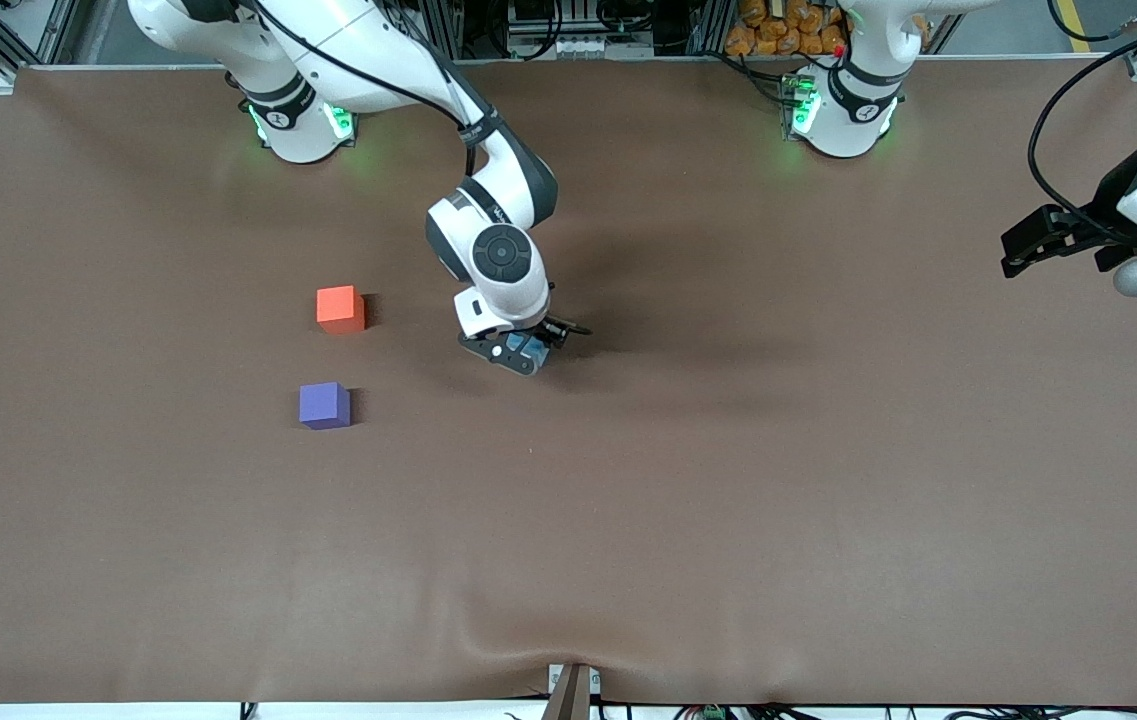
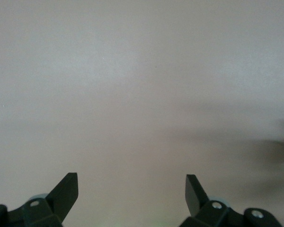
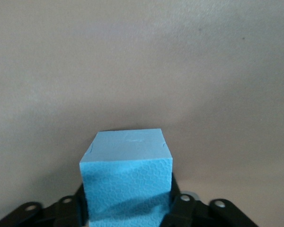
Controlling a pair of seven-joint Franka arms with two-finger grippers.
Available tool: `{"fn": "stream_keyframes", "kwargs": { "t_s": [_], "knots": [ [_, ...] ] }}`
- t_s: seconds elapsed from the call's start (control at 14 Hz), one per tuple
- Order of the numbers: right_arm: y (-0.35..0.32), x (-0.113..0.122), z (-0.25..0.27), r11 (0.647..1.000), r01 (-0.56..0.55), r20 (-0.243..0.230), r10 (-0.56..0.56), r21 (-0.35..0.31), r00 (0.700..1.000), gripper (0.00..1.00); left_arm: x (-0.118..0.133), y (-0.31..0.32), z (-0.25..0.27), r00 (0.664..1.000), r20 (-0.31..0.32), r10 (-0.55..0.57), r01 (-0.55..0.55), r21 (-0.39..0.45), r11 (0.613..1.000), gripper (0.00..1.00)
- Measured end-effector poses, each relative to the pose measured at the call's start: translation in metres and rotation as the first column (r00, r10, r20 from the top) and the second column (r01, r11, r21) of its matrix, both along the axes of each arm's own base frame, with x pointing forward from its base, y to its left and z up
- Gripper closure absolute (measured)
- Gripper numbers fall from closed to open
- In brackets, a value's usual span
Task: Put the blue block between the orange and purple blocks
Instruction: 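Carry the blue block over the gap between orange and purple blocks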
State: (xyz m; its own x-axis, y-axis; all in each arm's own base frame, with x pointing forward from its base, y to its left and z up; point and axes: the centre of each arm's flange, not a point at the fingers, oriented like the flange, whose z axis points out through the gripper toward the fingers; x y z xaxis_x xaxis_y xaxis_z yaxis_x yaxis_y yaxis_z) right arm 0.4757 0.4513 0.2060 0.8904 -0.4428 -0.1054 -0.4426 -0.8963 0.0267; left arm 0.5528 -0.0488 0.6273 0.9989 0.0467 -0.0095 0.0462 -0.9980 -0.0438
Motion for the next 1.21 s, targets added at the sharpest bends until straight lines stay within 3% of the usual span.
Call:
{"fn": "stream_keyframes", "kwargs": {
  "t_s": [0.14,0.36,0.57,0.71,1.0,1.21],
  "knots": [
    [-0.004,0.004,0.005,1.0,0.001,-0.023,-0.002,-0.018,1.0,0.44,0.0,0.001,0.0,1.0,0.0,0.002,-0.002,0.0,1.0,0.0],
    [-0.028,0.023,0.044,0.996,-0.084,-0.088,0.081,-0.035,0.993,0.44,0.0,0.003,0.0,1.0,-0.004,0.005,-0.005,0.0,1.0,0.0],
    [-0.083,0.051,0.094,0.979,-0.204,-0.137,0.202,-0.005,0.97,0.47,-0.001,0.003,0.001,1.0,-0.002,0.005,-0.005,0.0,1.0,0.0],
    [-0.142,0.072,0.115,0.951,-0.306,-0.16,0.309,0.042,0.937,0.47,-0.002,0.004,0.004,1.0,0.004,0.006,-0.006,0.0,1.0,0.0],
    [-0.264,0.091,0.106,0.886,-0.443,-0.169,0.462,0.139,0.87,0.47,-0.005,0.004,0.009,1.0,0.011,0.007,-0.007,0.0,1.0,0.0],
    [-0.32,0.091,0.078,0.844,-0.508,-0.121,0.529,0.17,0.84,0.47,-0.006,0.004,0.007,1.0,0.002,0.007,-0.007,-0.005,1.0,0.0]
  ]
}}
